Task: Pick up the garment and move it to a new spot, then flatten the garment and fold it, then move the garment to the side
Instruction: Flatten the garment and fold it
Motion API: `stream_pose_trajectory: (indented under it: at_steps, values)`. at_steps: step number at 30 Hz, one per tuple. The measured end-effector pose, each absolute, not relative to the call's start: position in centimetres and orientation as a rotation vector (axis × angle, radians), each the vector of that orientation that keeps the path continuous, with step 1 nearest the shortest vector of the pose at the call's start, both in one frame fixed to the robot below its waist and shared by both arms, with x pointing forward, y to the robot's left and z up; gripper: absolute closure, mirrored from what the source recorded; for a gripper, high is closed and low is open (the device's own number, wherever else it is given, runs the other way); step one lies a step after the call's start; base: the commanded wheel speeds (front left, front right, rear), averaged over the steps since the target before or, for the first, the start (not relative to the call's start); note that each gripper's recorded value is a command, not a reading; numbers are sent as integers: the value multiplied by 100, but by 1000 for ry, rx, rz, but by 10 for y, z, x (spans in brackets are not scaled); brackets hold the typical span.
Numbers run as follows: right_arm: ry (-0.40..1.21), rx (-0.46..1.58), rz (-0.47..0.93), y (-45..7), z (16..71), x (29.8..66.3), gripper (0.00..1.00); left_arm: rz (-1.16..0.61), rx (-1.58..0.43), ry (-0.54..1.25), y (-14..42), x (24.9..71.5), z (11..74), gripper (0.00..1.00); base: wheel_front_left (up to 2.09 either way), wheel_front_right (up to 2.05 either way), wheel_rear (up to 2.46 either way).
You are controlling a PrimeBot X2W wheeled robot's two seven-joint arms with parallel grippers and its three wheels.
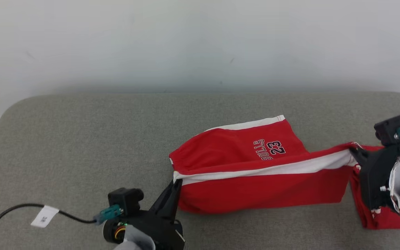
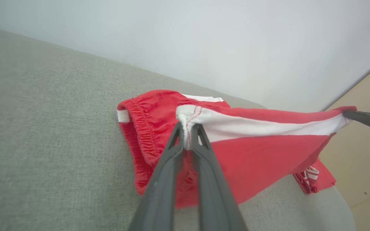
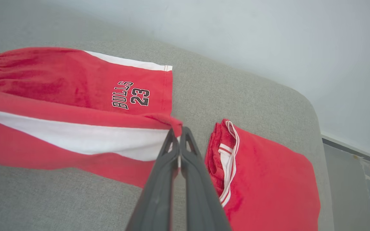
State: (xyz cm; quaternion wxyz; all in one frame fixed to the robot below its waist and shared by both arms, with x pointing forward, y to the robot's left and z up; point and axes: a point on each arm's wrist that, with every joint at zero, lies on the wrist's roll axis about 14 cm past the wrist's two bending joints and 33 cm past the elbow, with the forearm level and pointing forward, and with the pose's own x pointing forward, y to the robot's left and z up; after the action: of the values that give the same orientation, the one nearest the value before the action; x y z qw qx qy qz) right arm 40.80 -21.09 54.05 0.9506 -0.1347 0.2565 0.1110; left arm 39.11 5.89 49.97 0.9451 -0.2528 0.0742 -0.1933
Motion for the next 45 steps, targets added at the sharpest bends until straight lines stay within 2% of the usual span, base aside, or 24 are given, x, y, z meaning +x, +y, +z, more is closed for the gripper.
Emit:
stream_pose_trajectory:
  at_steps: [8,15,23,24,25,26,27,28,29,38,41,45]
  values:
    - [538,-317,233,-202,534,471,100,-370,-469,166,57,426,499,100,0,0,0]
    - [476,-360,282,-175,531,523,100,-341,-415,179,66,455,494,100,0,0,0]
    - [502,-397,284,-165,502,564,100,-320,-365,202,77,481,480,100,0,0,0]
    - [509,-388,281,-165,498,567,100,-315,-360,204,78,483,479,83,0,0,0]
    - [524,-380,279,-165,491,568,100,-310,-355,210,80,485,476,9,0,0,0]
    - [532,-369,279,-163,486,570,100,-300,-351,217,82,487,474,9,0,0,0]
    - [536,-355,282,-160,482,571,100,-289,-349,220,85,488,472,0,0,0,0]
    - [534,-344,287,-157,479,573,53,-276,-348,223,88,490,471,0,0,0,0]
    - [523,-333,292,-153,478,574,0,-267,-349,225,91,491,470,0,0,0,0]
    - [470,-281,279,-151,489,573,0,-185,-399,168,111,490,486,0,0,0,0]
    - [503,-251,255,-160,490,564,0,-212,-242,63,122,486,515,0,0,0,0]
    - [562,-212,206,-180,487,548,0,-222,-167,-17,127,454,526,0,0,0,0]
